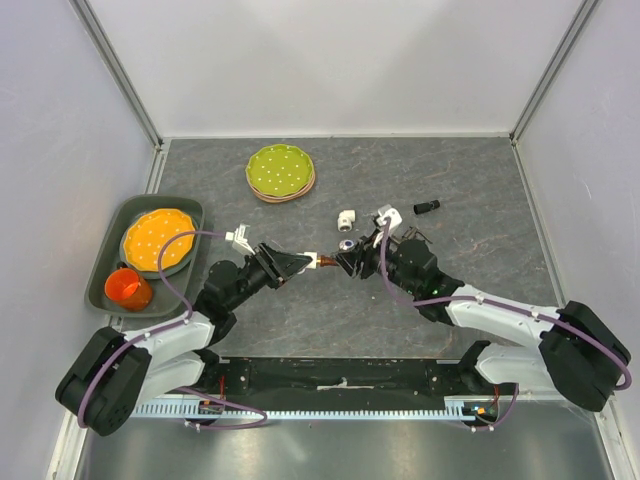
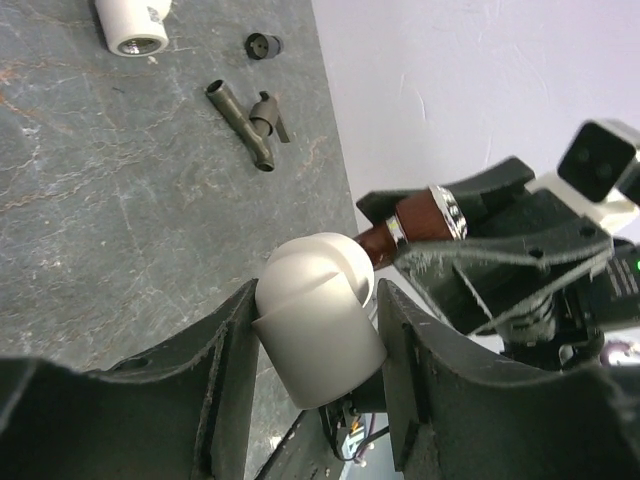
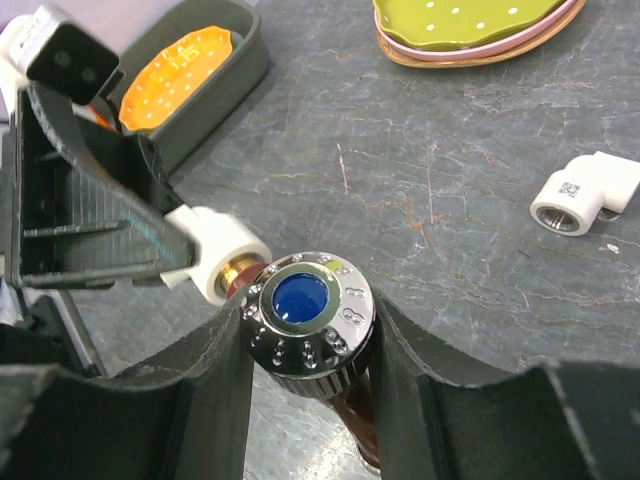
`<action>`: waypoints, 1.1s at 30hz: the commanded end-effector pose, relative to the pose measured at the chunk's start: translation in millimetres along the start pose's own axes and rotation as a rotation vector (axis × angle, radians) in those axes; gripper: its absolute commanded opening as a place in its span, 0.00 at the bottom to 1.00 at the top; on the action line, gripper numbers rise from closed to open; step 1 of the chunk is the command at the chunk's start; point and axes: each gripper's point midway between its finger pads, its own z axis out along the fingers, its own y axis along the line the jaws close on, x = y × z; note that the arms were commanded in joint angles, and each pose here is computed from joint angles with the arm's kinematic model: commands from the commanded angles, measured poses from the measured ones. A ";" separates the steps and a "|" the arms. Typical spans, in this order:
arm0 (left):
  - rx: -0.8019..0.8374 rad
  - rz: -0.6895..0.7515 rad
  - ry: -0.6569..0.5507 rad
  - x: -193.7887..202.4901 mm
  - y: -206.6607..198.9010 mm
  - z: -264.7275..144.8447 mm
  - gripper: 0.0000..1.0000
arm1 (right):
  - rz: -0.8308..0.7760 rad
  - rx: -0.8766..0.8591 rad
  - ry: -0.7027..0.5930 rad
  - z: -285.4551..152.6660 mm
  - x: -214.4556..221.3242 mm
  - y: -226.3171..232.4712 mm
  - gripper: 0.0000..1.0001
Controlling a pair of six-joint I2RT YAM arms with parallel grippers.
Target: Install the water faucets
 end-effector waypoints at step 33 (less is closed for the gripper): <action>0.185 -0.028 -0.107 -12.2 -31.1 -17.5 0.02 | 0.175 -0.062 0.018 -15.6 -43.3 8.2 0.86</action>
